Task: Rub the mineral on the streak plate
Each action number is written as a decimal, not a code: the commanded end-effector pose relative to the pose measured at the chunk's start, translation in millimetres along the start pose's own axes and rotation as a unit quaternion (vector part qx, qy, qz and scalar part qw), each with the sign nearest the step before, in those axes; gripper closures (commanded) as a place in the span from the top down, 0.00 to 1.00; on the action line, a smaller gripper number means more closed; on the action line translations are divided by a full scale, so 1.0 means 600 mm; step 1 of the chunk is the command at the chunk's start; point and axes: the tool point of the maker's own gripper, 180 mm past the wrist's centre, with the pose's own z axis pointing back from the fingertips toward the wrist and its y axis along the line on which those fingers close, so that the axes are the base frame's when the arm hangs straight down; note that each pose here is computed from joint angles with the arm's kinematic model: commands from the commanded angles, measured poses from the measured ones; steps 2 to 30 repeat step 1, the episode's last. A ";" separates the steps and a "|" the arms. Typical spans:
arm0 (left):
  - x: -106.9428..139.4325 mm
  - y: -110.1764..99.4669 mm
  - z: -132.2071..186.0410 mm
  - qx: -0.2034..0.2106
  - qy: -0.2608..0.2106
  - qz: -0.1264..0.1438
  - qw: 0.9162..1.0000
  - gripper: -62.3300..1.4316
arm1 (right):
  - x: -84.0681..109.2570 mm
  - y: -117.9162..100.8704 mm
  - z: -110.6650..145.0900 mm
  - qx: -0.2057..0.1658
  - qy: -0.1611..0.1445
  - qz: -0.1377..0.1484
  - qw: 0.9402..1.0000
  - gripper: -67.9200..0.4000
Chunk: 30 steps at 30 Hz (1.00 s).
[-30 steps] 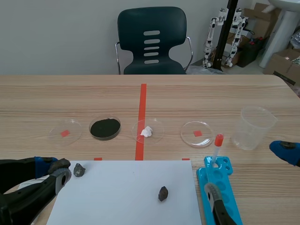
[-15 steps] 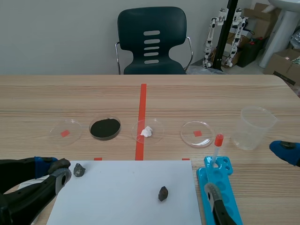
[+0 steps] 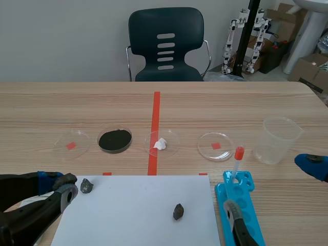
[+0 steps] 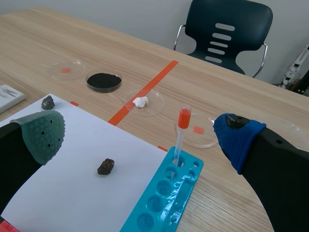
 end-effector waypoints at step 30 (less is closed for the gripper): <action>0.023 -0.002 -0.002 -0.004 -0.024 -0.002 1.000 0.13 | 0.010 -0.001 -0.001 0.002 -0.012 -0.002 1.000 0.96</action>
